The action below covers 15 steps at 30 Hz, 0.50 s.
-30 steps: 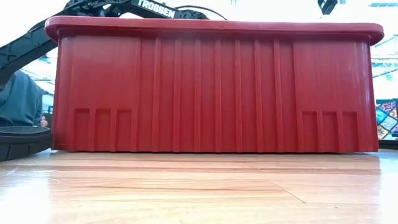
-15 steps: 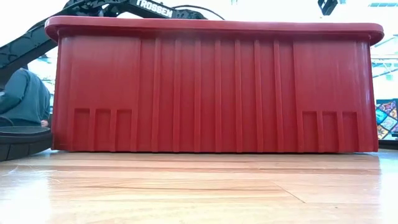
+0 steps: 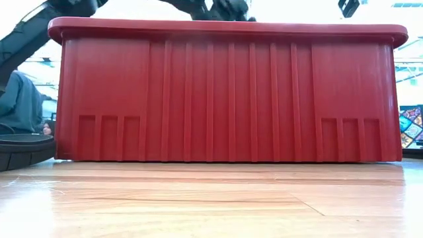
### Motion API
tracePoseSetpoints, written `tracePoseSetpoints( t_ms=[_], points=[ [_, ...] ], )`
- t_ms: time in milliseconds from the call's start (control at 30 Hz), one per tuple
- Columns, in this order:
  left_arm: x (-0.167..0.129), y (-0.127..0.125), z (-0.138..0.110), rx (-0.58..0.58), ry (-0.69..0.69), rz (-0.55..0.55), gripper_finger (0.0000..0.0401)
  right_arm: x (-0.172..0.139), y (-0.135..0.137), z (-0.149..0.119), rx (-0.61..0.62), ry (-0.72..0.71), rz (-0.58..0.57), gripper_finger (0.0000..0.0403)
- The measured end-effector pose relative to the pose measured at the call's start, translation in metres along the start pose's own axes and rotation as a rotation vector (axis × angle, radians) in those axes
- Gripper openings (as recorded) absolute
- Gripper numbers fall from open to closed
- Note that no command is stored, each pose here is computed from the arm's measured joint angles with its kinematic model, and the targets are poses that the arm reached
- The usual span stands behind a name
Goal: Pick and place slides into bin
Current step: Put the black slide into the red bin
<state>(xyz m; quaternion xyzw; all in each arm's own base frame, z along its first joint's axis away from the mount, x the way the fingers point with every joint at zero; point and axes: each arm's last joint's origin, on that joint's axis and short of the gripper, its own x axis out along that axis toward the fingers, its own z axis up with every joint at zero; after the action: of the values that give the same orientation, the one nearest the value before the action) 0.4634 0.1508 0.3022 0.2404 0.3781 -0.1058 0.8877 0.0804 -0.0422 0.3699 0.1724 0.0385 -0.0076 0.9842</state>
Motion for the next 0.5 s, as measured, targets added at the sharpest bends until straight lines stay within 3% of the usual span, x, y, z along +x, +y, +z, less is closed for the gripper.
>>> tracePoseSetpoints(
  t_ms=[133,267,400,500],
  points=[
    [-0.076,-0.003,0.035,0.019,-0.111,0.147,0.0179,0.000,0.000,-0.001,0.007,0.008,-0.002,0.0000],
    [-0.172,-0.023,0.066,-0.023,-0.297,0.252,0.0121,0.000,0.000,-0.001,-0.013,0.008,0.000,0.0000],
    [-0.258,-0.060,0.083,-0.012,-0.501,0.238,0.0025,0.000,0.000,-0.001,-0.053,0.008,0.001,0.0000],
    [-0.307,-0.089,0.088,-0.025,-0.626,0.206,0.0012,0.000,0.000,-0.001,-0.094,0.006,0.001,0.0000]
  ],
)
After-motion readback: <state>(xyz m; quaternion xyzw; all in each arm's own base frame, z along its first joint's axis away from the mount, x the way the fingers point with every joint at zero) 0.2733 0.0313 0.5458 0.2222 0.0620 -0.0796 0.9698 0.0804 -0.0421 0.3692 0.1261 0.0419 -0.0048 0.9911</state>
